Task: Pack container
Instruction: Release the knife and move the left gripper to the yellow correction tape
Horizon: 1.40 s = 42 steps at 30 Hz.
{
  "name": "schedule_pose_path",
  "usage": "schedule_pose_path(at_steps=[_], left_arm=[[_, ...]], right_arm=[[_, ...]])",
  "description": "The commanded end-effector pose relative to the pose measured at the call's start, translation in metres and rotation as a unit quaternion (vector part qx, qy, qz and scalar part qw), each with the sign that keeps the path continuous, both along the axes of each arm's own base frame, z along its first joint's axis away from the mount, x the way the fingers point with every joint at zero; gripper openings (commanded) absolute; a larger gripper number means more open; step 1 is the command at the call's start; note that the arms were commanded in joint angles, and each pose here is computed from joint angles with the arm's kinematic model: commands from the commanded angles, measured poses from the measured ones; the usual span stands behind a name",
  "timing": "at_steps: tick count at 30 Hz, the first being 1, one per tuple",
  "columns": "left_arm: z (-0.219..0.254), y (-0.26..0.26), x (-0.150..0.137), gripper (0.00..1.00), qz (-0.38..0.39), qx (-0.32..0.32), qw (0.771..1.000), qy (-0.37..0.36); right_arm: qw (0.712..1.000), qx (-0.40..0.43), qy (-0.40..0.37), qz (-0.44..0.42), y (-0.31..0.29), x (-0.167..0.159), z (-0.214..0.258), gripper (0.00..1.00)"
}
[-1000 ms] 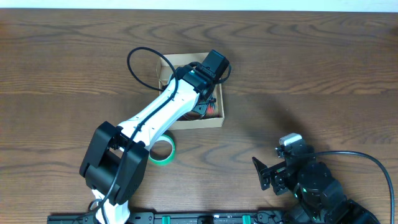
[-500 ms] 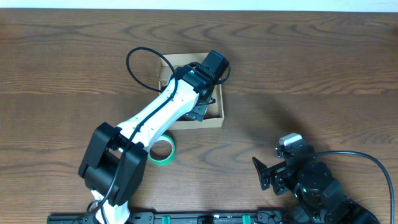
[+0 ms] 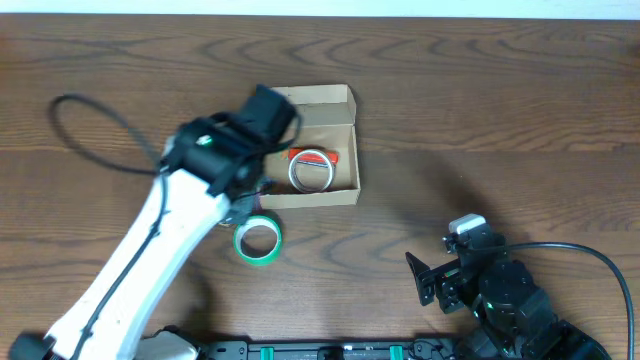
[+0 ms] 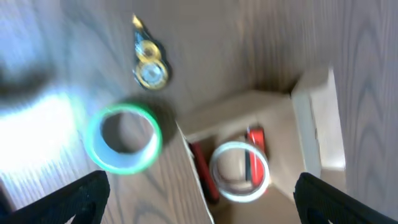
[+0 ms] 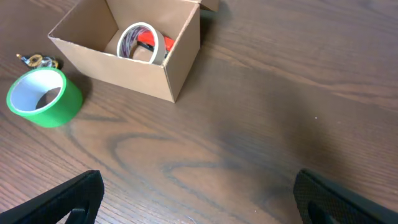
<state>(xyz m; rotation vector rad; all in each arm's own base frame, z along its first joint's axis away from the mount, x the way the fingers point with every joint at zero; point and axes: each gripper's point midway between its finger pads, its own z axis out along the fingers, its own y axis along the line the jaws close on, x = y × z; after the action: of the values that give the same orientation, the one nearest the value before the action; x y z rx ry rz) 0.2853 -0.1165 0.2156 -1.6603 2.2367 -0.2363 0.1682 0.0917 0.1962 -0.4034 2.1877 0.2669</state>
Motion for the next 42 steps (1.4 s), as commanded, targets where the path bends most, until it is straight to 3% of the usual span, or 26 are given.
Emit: schedule_pose_path(at_steps=[1, 8, 18, 27, 42], left_arm=[[-0.014, 0.033, -0.017, 0.96, 0.055, 0.02, 0.998, 0.012], [-0.084, 0.044, -0.057, 0.96, 0.177, -0.015, 0.981, 0.074], [-0.145, 0.051, -0.056, 0.96, 0.231, -0.07, 0.959, 0.147], [-0.177, 0.055, -0.019, 0.95, 0.156, -0.106, 0.97, 0.157], [-0.206, 0.056, -0.006, 0.97, 0.129, -0.106, 0.971, 0.171]], right_arm=[[1.0, 0.004, -0.002, -0.004, -0.001, 0.0, 0.001, 0.99], [1.0, 0.004, -0.002, -0.004, -0.001, 0.0, 0.001, 0.99], [1.0, 0.004, -0.002, -0.004, -0.001, 0.0, 0.001, 0.99], [1.0, 0.004, -0.002, -0.004, -0.001, 0.0, 0.001, 0.99], [1.0, 0.004, -0.002, -0.004, -0.001, 0.0, 0.001, 0.99]])
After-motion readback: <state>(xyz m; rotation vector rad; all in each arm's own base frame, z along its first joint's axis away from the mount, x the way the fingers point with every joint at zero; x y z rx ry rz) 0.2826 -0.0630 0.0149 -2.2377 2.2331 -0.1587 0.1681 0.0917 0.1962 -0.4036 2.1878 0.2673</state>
